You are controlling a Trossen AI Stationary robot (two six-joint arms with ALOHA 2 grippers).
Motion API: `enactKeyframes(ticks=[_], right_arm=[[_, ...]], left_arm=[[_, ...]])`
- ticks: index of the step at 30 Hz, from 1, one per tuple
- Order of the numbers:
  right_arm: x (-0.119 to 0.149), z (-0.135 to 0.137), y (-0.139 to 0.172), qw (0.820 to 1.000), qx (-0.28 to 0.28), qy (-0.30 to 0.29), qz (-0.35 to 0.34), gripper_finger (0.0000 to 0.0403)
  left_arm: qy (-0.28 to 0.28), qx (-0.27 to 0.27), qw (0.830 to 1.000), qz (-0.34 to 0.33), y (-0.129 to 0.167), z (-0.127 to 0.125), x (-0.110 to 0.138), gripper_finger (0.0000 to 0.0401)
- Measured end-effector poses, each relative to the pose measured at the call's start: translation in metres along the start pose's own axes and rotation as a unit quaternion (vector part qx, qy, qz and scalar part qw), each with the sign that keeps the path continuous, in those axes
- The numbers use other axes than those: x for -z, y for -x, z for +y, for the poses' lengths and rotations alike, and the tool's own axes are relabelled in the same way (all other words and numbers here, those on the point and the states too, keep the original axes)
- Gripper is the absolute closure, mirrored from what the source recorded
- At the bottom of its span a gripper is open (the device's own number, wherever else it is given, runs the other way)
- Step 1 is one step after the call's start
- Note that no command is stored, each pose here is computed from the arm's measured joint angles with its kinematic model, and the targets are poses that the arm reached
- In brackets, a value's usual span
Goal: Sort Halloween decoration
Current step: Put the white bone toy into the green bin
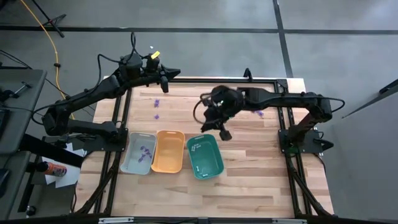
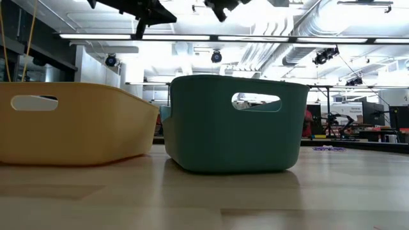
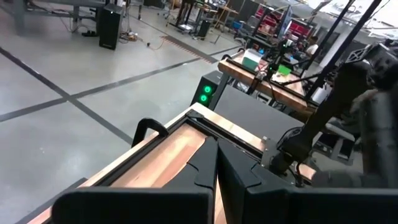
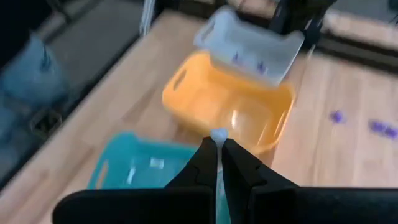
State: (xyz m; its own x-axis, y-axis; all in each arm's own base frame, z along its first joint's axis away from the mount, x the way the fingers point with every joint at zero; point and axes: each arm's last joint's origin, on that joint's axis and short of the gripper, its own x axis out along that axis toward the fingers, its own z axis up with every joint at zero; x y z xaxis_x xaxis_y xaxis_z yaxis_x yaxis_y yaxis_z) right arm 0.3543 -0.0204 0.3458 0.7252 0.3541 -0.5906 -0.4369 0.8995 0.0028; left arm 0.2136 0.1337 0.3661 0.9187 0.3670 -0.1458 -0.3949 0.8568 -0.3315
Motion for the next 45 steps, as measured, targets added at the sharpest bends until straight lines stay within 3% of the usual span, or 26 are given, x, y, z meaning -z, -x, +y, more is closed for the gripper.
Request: enactKeyframes(ticks=[5, 9, 18, 35, 45], right_arm=[[0.019, 0.007, -0.022, 0.995, -0.028, 0.005, 0.100, 0.0401], [0.035, 0.012, -0.058, 0.985, -0.054, 0.023, 0.161, 0.0400], [0.075, 0.015, -0.129, 0.954, -0.025, 0.079, 0.288, 0.0400], [0.083, 0.015, -0.140, 0.954, -0.040, 0.055, 0.294, 0.0393], [0.081, 0.014, -0.141, 0.958, -0.037, 0.046, 0.281, 0.0270]], left_arm=[[-0.001, 0.001, 1.000, -0.003, 0.000, 0.000, -0.001, 0.0401], [0.000, 0.000, 1.000, -0.002, -0.001, 0.000, 0.000, 0.0401], [0.001, -0.001, 1.000, 0.001, -0.001, 0.000, 0.001, 0.0401], [0.001, -0.001, 1.000, 0.003, -0.001, 0.000, 0.001, 0.0401], [0.004, -0.007, 1.000, 0.020, -0.001, 0.001, 0.004, 0.0401]])
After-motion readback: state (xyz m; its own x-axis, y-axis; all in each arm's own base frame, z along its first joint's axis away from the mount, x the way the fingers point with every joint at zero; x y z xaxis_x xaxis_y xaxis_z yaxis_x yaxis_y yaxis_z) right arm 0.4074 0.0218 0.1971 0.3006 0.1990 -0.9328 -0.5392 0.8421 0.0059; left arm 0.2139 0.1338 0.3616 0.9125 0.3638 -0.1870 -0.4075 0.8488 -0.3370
